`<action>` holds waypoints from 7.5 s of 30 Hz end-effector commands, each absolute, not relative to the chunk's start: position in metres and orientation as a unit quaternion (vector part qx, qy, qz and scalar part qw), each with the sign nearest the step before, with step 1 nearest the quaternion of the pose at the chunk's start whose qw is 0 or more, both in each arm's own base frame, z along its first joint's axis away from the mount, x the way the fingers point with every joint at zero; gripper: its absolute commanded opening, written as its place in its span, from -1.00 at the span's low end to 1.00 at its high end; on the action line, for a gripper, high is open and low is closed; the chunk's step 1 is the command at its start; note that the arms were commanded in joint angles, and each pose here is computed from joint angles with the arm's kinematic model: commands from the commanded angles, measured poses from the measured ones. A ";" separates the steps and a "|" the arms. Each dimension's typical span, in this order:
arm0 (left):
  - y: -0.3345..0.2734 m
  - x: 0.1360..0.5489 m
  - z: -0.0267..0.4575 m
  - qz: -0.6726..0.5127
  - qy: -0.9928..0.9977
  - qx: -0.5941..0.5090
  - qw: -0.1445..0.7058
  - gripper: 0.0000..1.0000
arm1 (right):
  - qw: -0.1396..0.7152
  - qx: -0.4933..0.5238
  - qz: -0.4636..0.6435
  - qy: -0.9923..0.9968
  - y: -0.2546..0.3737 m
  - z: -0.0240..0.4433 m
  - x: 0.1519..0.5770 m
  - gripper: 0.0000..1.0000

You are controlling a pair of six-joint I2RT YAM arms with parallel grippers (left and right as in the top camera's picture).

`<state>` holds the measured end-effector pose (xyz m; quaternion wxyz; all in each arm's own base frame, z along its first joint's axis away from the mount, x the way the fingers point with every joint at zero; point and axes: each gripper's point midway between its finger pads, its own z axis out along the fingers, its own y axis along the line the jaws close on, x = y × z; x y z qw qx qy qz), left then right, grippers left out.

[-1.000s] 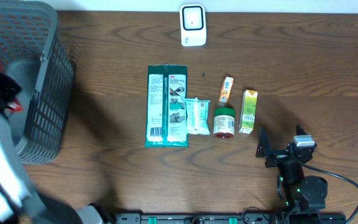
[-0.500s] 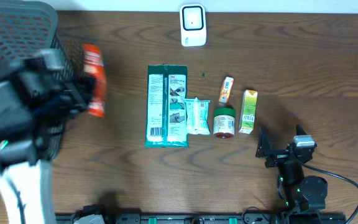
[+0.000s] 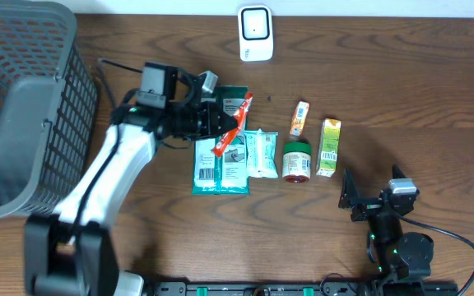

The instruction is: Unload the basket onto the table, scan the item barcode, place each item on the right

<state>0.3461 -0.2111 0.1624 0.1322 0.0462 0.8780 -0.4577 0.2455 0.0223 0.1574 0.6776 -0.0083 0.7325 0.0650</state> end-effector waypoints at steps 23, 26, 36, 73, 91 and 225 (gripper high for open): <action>-0.200 0.385 0.121 -0.507 0.858 -0.015 0.084 0.64 | 0.676 -0.007 0.073 0.733 0.025 0.157 0.245 0.98; -0.199 0.386 0.161 -0.507 0.851 0.010 0.135 0.64 | 0.676 -0.007 0.073 0.733 0.025 0.157 0.245 0.99; -0.092 0.378 0.210 -0.193 0.923 -0.079 0.322 0.66 | 0.676 -0.007 0.073 0.733 0.025 0.157 0.245 0.99; 0.062 0.308 0.213 0.106 0.917 -0.241 0.299 0.70 | 0.676 -0.007 0.073 0.733 0.025 0.157 0.245 0.99; 0.062 0.308 0.213 0.106 0.917 -0.241 0.299 0.71 | 0.676 -0.007 0.073 0.733 0.025 0.157 0.245 0.99; 0.062 0.309 0.212 0.107 0.917 -0.241 0.298 0.73 | 0.159 0.026 0.102 0.982 0.291 0.021 0.341 -0.44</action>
